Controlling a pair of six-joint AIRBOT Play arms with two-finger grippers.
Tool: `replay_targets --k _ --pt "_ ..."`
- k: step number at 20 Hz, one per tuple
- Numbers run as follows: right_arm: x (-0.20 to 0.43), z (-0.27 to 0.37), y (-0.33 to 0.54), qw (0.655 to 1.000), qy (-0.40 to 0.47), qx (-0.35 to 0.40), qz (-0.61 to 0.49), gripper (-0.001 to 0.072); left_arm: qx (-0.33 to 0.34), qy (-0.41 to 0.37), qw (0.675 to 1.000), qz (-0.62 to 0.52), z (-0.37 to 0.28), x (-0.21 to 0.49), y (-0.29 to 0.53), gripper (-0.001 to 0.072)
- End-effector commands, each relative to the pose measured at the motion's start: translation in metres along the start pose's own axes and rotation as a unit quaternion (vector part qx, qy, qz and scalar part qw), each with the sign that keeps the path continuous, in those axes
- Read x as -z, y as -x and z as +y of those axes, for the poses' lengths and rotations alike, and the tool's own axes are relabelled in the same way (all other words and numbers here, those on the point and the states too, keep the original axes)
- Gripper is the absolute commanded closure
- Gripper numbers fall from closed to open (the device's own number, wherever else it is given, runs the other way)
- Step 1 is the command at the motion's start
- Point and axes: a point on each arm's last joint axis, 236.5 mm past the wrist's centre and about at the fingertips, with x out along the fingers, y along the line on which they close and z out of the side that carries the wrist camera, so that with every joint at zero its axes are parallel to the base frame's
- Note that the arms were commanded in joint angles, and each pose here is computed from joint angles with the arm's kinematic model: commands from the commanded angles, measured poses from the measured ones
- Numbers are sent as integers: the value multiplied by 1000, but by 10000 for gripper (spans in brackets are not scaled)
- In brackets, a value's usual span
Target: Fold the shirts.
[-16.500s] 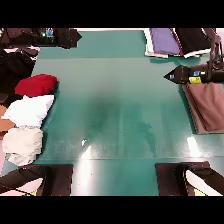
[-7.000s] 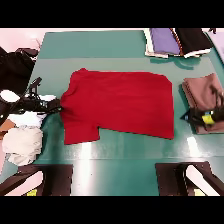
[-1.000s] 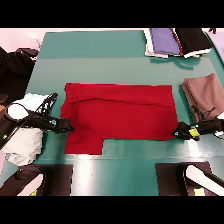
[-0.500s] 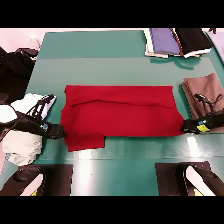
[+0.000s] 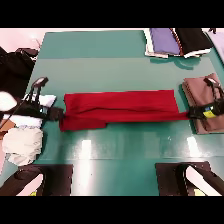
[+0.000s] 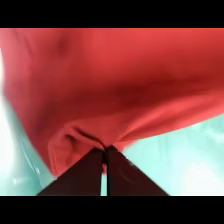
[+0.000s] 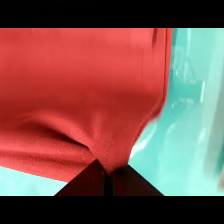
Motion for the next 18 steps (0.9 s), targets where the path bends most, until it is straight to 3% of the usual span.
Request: replay_targets --k 1,7,8,9,10,15,16,17,18 --pt "-49 3 -17 1000 -6 -23 -1 696 -23 -17 999 -34 18 -68 -31 677" --pt "-103 21 -57 999 5 -37 21 693 -28 -4 1000 -8 35 -109 -84 675" --pt "-114 25 -57 999 3 -48 13 616 -28 -4 999 -16 36 -113 -84 658" --pt "-126 30 -55 998 -4 -64 0 341 -28 -2 999 -25 35 -117 -83 328" --pt "-138 34 -51 996 -13 -85 -12 189 -27 11 999 -30 34 -121 -81 80" --pt "-130 11 -38 992 -36 -124 -15 189 -18 10 1000 -2 24 -115 -68 109" --pt "-118 -3 -41 991 -53 -123 -9 189 -17 11 1000 5 24 -112 -68 295" --pt "-106 -18 -45 989 -75 -123 -2 189 -13 12 1000 7 22 -110 -68 608" --pt "-95 -32 -50 987 -101 -125 7 191 -4 13 1000 4 18 -112 -68 668"
